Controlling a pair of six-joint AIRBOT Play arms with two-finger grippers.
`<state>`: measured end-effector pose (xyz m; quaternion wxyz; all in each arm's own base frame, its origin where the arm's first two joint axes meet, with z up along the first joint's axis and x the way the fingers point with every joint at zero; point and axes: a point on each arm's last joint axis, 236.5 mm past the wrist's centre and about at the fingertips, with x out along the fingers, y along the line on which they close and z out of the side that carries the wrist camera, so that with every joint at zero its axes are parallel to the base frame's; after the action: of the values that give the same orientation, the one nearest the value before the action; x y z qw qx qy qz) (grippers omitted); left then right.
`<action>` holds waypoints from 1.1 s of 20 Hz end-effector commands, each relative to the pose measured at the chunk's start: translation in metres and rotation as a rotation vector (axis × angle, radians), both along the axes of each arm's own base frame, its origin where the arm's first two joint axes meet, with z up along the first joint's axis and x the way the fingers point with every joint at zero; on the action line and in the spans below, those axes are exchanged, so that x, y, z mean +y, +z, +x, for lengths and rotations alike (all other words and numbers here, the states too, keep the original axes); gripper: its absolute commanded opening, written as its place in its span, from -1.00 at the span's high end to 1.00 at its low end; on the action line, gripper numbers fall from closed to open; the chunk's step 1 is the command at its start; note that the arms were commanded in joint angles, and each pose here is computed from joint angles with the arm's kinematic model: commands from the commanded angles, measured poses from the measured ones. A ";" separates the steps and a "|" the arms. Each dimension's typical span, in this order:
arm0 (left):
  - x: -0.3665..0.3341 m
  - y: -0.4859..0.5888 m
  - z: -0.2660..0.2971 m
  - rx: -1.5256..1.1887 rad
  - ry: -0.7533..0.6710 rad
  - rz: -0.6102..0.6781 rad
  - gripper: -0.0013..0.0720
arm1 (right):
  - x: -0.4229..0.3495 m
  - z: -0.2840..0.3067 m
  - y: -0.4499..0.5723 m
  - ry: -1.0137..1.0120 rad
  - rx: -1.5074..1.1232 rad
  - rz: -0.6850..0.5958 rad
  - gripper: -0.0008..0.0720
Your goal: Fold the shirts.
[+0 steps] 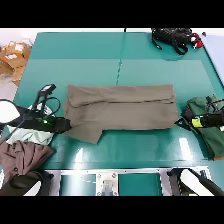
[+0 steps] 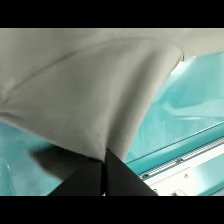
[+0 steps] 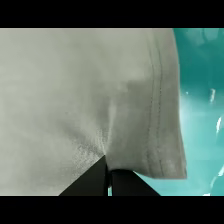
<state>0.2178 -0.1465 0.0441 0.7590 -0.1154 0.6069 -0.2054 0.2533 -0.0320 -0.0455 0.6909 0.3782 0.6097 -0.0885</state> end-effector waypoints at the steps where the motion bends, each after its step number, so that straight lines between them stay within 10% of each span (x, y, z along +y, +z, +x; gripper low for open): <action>1: 0.002 0.027 0.021 -0.116 0.027 -0.005 0.90 | -0.008 0.009 0.029 0.016 -0.052 -0.043 0.93; 15: -0.025 0.004 0.276 -0.289 0.031 0.081 0.90 | -0.011 0.236 0.002 0.133 -0.219 -0.074 0.93; 17: -0.025 -0.009 0.316 -0.336 0.057 0.080 0.89 | -0.018 0.269 -0.017 0.106 -0.242 -0.058 0.48; 18: -0.024 -0.013 0.330 -0.358 0.069 0.080 0.41 | -0.021 0.283 -0.018 0.099 -0.257 -0.049 0.00; 19: -0.023 -0.011 0.340 -0.377 0.084 0.076 -0.60 | -0.025 0.290 -0.013 0.107 -0.267 -0.052 -0.19; 20: -0.019 -0.005 0.346 -0.384 0.112 0.066 -0.88 | -0.031 0.295 -0.002 0.127 -0.292 -0.065 -0.20; 22: -0.004 0.011 0.349 -0.379 0.135 0.065 -0.82 | -0.047 0.290 0.020 0.194 -0.309 -0.078 -0.21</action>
<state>0.5465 -0.1628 0.0473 0.8674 -0.0783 0.4624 -0.1662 0.5351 -0.0645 -0.0372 0.7879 0.3221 0.5248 -0.0099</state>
